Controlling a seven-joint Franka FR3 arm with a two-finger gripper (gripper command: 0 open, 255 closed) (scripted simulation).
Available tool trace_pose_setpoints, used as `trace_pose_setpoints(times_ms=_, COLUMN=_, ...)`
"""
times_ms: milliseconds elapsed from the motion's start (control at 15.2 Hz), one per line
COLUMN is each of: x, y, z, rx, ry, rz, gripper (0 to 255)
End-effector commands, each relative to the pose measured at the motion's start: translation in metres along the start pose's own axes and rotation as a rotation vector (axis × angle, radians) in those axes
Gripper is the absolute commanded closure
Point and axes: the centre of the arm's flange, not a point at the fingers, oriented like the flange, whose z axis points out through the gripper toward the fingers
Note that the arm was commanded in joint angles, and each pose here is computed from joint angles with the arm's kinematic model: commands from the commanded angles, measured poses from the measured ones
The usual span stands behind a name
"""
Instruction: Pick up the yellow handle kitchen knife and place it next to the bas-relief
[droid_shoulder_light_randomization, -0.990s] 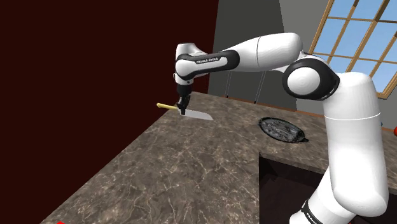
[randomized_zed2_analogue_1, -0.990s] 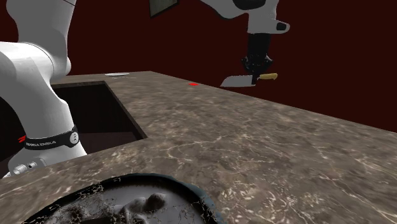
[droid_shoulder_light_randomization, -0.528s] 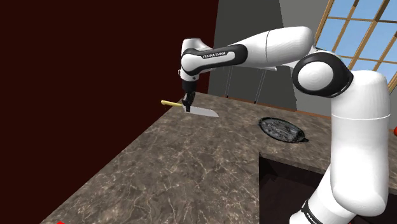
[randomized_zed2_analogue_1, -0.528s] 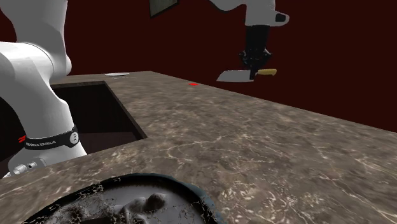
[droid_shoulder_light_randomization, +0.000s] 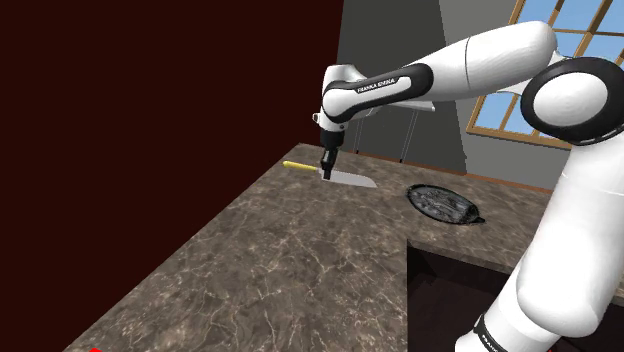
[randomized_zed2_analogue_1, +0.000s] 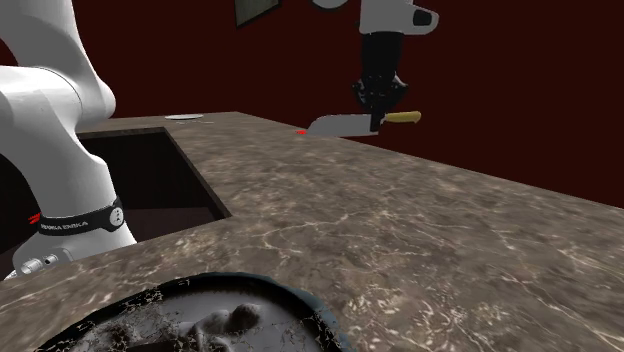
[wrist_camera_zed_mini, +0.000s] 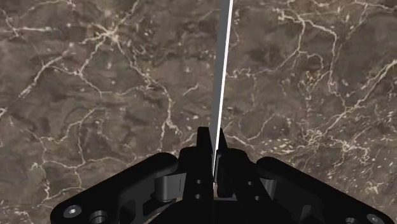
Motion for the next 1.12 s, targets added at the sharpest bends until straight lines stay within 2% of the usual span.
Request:
trace_pose_setpoints(times_ms=0, x=-0.023, y=0.006, z=-0.002, rx=0.000, ry=0.000, rz=-0.001, gripper=255)
trace_pose_setpoints(times_ms=1056, x=-0.227, y=0.063, z=-0.001, rx=0.000, ry=0.000, rz=-0.001, gripper=255)
